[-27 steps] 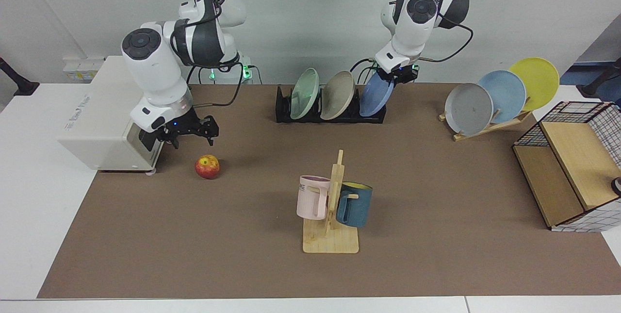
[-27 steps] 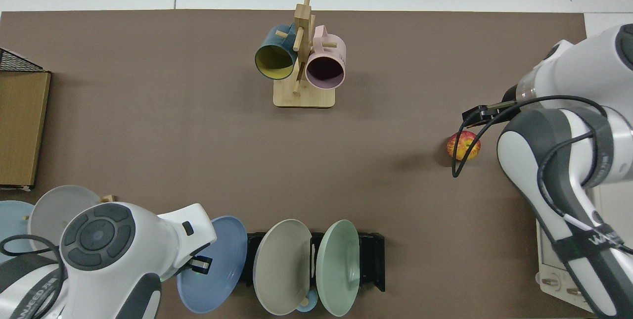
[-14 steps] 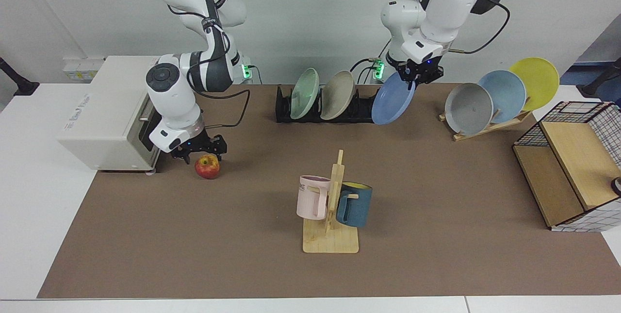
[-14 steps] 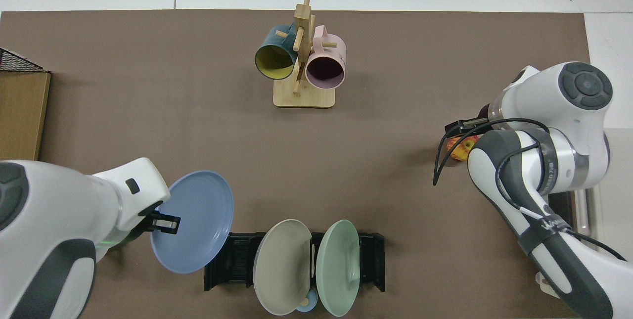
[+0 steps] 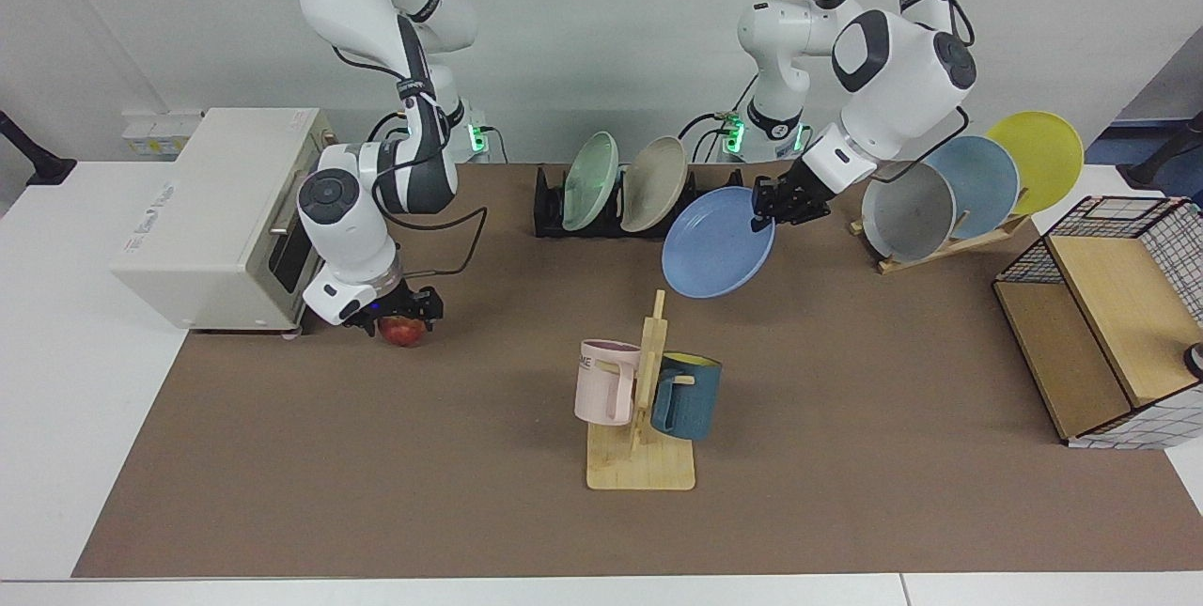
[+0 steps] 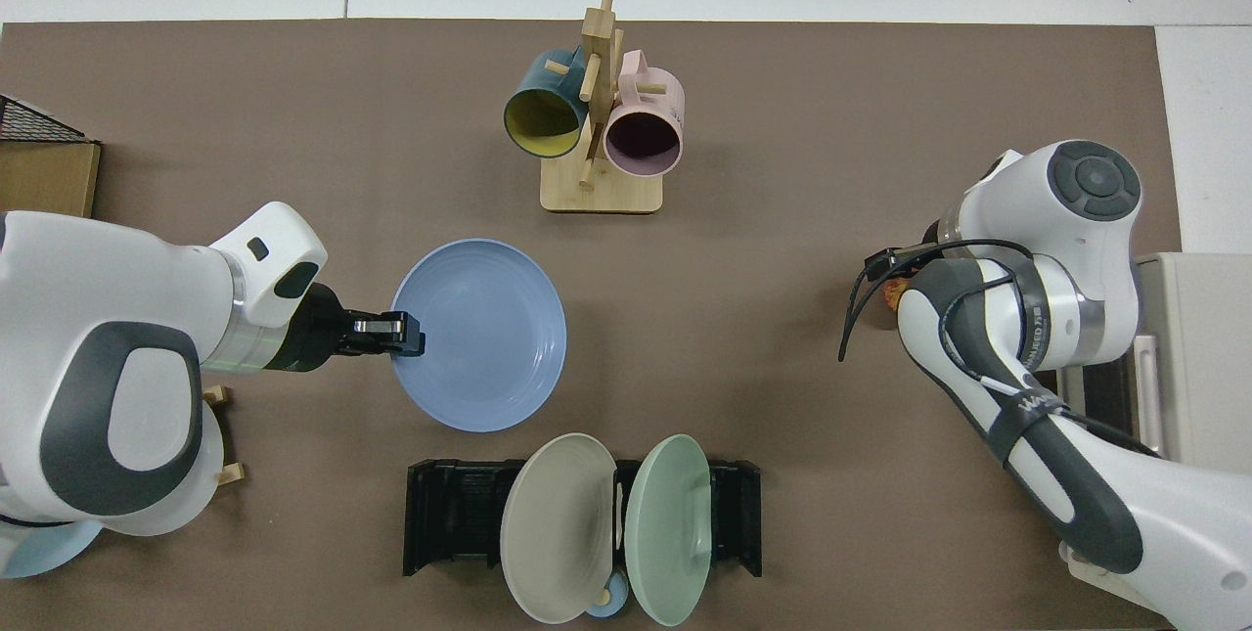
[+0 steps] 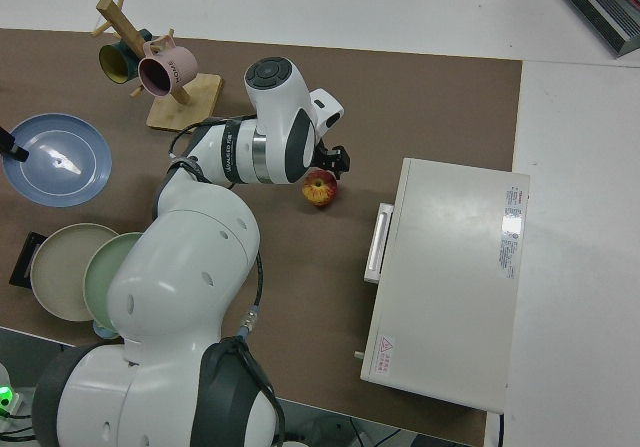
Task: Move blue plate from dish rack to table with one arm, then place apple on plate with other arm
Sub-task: 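Lift the blue plate out of the rack with the left gripper, then lower the blue plate onto the table and open the left gripper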
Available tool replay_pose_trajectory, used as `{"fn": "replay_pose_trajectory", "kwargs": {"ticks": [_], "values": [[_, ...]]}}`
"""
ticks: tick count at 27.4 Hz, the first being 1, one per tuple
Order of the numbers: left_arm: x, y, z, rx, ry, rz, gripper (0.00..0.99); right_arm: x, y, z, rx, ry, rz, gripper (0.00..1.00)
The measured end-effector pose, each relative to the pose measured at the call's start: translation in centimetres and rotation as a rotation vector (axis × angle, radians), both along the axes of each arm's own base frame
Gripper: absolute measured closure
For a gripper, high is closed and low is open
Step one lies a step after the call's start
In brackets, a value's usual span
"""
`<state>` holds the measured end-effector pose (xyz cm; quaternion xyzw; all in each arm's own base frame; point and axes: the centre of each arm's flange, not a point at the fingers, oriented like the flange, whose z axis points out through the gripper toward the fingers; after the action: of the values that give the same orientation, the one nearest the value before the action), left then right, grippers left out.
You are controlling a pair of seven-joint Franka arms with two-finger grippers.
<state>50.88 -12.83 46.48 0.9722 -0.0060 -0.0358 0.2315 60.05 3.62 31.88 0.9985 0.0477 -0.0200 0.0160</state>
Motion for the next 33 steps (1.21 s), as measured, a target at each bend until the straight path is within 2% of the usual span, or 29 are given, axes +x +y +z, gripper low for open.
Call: {"fn": "replay_pose_trajectory", "kwargs": {"ticks": [6, 12, 15, 16, 17, 19, 25, 29, 33], "values": [[1.9, 1.7, -4.8, -0.161, 0.062, 0.032, 0.877, -0.3, 0.0, -1.3, -0.002, 0.024, 0.0, 0.0], [2.8, 1.5, -8.9, -0.208, 0.104, 0.047, 0.877, -0.8, -0.2, -2.0, -0.004, 0.04, -0.002, 0.0], [3.3, 0.3, -10.4, -0.207, 0.091, 0.055, 0.877, -1.1, -0.6, -2.3, -0.005, 0.048, -0.007, 0.03], [3.3, -0.2, -10.8, -0.206, 0.087, 0.054, 0.877, -1.2, -0.7, -2.4, -0.005, 0.051, -0.009, 0.07], [3.3, -0.8, -11.2, -0.204, 0.086, 0.05, 0.877, -1.2, -0.7, -2.4, -0.005, 0.052, -0.009, 0.17], [3.2, -1.9, -11.9, -0.2, 0.081, 0.036, 0.877, -1.2, -0.7, -2.3, -0.005, 0.049, -0.009, 0.21], [2.3, -5.5, -13.2, -0.172, 0.019, -0.022, 0.877, -0.7, -0.7, -0.6, -0.002, 0.017, -0.008, 0.21], [1.3, -7.5, -13.9, -0.155, 0.005, -0.048, 0.877, -0.3, -0.5, 1.6, 0.0, -0.017, -0.004, 0.22], [0.6, -8.5, -14.1, -0.146, 0.003, -0.072, 0.863, 0.2, -0.1, 4.3, 0.001, -0.028, 0.002, 0.22]]}}
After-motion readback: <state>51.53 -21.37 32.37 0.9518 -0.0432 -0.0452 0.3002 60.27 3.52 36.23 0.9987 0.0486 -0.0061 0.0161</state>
